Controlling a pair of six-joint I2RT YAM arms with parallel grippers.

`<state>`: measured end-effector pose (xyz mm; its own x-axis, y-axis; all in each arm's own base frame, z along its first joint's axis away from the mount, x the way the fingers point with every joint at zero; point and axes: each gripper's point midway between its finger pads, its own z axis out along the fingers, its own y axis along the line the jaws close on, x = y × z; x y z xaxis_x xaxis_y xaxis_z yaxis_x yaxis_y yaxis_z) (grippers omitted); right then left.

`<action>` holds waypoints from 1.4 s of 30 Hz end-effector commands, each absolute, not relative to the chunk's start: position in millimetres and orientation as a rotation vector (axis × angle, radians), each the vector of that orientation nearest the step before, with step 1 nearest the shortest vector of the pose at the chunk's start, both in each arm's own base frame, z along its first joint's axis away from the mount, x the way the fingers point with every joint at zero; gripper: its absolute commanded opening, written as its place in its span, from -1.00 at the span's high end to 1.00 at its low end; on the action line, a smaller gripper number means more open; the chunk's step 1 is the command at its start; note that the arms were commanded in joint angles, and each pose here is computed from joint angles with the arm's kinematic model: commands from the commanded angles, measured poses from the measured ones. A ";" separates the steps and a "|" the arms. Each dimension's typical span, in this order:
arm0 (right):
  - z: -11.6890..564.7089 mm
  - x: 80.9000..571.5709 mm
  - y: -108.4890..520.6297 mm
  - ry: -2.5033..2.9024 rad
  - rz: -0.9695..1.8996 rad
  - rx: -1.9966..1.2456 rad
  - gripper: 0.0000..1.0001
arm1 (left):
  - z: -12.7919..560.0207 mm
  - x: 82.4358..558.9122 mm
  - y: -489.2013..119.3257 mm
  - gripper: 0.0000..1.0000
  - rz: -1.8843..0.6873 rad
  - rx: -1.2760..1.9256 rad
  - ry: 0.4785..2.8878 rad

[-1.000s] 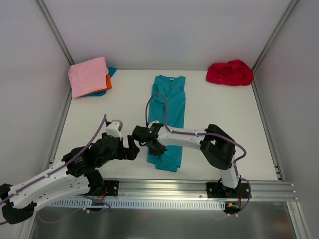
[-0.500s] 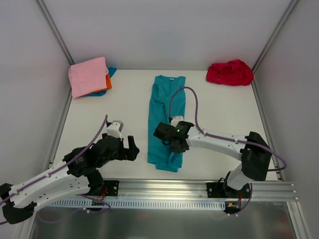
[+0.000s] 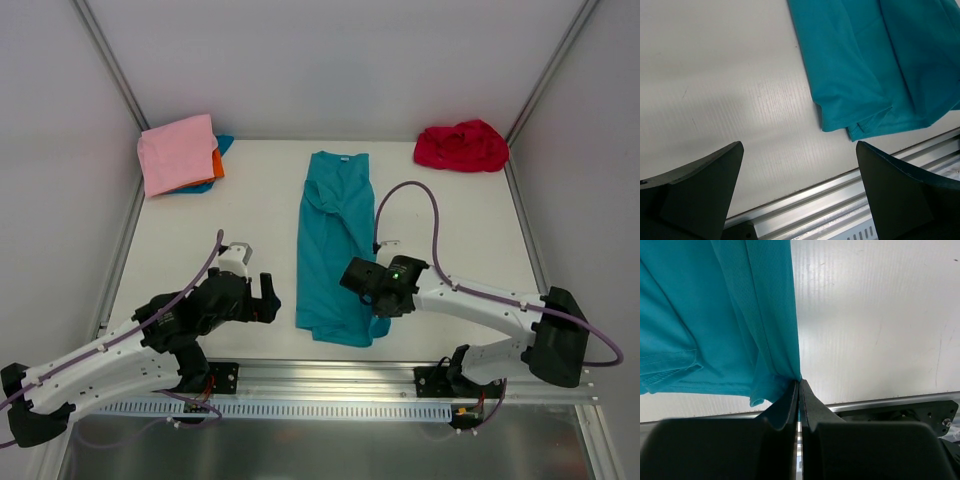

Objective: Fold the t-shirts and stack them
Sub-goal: Rotate the tshirt 90 degrees

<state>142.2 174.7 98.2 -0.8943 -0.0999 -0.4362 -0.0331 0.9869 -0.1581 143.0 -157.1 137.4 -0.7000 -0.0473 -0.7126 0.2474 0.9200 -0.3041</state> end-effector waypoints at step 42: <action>92.6 146.5 289.8 2.706 -0.097 -0.302 -0.14 | 124.7 142.2 -164.5 -0.97 -0.499 0.170 2.310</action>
